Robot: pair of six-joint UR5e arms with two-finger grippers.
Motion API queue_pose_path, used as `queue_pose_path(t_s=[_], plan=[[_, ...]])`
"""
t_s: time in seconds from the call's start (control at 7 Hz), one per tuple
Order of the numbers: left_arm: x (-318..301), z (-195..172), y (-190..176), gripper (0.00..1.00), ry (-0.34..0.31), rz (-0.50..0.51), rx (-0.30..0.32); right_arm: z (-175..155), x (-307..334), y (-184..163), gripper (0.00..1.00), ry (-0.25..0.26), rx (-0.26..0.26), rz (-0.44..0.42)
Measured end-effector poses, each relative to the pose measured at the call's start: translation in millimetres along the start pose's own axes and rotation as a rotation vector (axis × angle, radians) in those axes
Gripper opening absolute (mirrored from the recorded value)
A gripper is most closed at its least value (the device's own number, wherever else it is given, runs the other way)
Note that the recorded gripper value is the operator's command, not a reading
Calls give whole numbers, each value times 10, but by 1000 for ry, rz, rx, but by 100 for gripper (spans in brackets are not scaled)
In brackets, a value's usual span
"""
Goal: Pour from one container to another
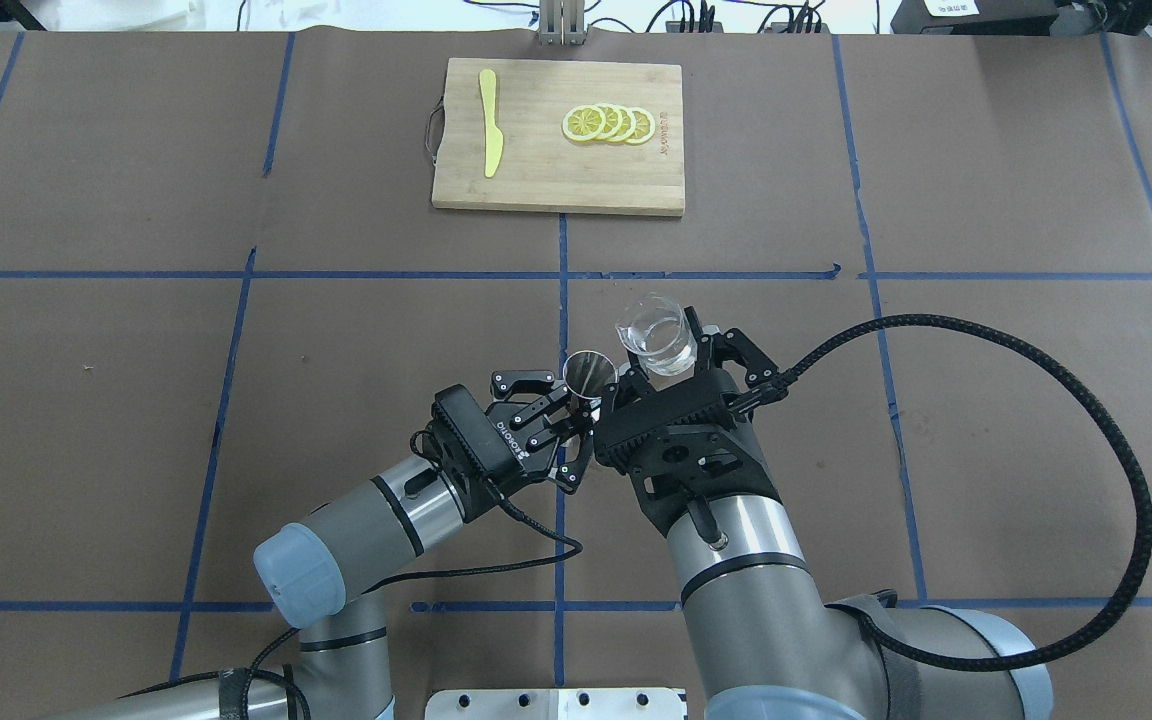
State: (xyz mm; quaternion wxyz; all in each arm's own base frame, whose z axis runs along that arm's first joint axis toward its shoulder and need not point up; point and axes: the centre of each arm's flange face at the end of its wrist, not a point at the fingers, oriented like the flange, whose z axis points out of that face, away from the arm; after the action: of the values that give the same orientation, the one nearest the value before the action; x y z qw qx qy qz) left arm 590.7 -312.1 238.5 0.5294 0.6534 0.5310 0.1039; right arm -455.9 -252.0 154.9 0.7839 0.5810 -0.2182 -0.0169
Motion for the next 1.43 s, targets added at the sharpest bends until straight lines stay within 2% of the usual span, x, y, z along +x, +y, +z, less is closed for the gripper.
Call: queue_pose_path(t_s=[0.29,1.43], plan=[[19,27,-20,0,1,-1,3,-40,19,-17,0,-2,-23,-33],[50,88,-22,0,0,-1,3,-64,-45,-72,0,-2,-49,-167]])
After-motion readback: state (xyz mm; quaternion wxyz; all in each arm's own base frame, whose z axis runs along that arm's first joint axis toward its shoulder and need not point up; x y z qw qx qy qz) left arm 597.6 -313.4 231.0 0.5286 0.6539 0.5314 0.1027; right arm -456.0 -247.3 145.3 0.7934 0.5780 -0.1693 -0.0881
